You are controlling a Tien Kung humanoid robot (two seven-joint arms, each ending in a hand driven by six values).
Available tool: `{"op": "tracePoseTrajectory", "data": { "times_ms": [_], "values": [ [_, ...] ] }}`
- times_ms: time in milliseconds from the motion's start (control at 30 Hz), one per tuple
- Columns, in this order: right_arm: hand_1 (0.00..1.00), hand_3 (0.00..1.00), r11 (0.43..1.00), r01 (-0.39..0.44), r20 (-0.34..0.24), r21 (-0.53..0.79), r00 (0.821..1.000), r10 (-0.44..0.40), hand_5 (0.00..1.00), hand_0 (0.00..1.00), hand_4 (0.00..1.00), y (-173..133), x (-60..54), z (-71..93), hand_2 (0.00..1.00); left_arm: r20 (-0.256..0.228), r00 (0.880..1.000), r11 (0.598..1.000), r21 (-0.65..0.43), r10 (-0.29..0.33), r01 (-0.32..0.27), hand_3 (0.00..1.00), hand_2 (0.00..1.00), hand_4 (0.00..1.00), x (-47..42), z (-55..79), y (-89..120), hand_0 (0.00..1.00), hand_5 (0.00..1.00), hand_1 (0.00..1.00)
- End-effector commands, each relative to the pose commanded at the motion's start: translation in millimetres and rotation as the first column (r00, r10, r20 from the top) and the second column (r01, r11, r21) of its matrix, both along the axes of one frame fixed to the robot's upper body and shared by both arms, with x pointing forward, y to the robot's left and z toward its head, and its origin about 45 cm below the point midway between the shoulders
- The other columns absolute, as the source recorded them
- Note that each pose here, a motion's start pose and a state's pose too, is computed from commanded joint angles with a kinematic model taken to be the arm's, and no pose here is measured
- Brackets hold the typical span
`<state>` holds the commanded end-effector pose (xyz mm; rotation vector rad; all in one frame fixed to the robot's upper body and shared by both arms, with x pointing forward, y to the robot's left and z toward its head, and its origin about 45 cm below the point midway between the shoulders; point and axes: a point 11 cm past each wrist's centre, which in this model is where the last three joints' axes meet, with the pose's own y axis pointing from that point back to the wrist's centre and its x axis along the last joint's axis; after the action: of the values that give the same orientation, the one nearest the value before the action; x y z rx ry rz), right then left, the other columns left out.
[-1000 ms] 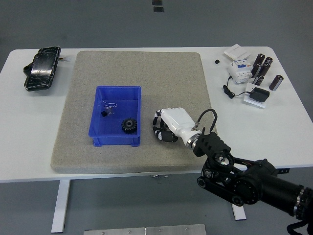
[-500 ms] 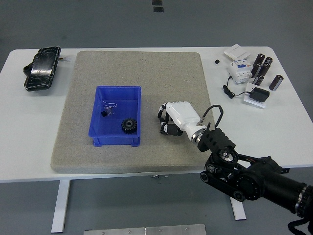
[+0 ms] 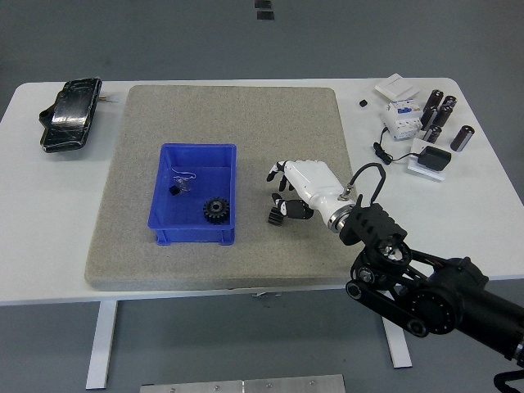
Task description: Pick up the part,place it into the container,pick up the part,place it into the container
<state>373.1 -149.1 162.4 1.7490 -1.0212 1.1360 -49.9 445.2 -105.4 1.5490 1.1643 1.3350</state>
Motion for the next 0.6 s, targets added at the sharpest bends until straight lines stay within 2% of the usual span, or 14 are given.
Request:
{"op": "tracePoseTrajectory", "data": {
  "times_ms": [33, 400, 433, 600],
  "values": [
    [0.439, 0.834, 1.000, -0.002, -0.006, -0.011, 1.000, 0.002, 0.354, 0.310, 0.753, 0, -1.3, -1.5, 0.830, 0.000, 1.000, 1.000, 0.000, 0.000, 0.000, 0.634, 0.610, 0.707, 0.0, 0.1, 0, 0.672, 0.635, 0.645],
    [0.434, 0.825, 0.996, -0.020, -0.064, -0.091, 0.998, 0.014, 0.381, 0.309, 0.781, -4, -13.6, -19.2, 0.811, 0.001, 1.000, 1.000, -0.001, 0.001, -0.001, 0.631, 0.609, 0.707, 0.0, 0.0, 0, 0.671, 0.638, 0.644],
    [0.426, 0.795, 0.995, -0.021, -0.069, -0.095, 0.998, 0.014, 0.389, 0.307, 0.787, -4, -14.6, -20.7, 0.764, 0.000, 1.000, 1.000, -0.001, 0.001, -0.001, 0.628, 0.608, 0.707, -0.2, 0.1, 0, 0.670, 0.637, 0.645],
    [0.426, 0.795, 0.994, -0.030, -0.086, -0.104, 0.996, 0.021, 0.389, 0.307, 0.787, -4, -19.2, -27.1, 0.764, 0.002, 1.000, 1.000, -0.001, 0.001, -0.001, 0.628, 0.608, 0.707, 0.1, 0.1, 0, 0.670, 0.637, 0.645]
  ]
}}
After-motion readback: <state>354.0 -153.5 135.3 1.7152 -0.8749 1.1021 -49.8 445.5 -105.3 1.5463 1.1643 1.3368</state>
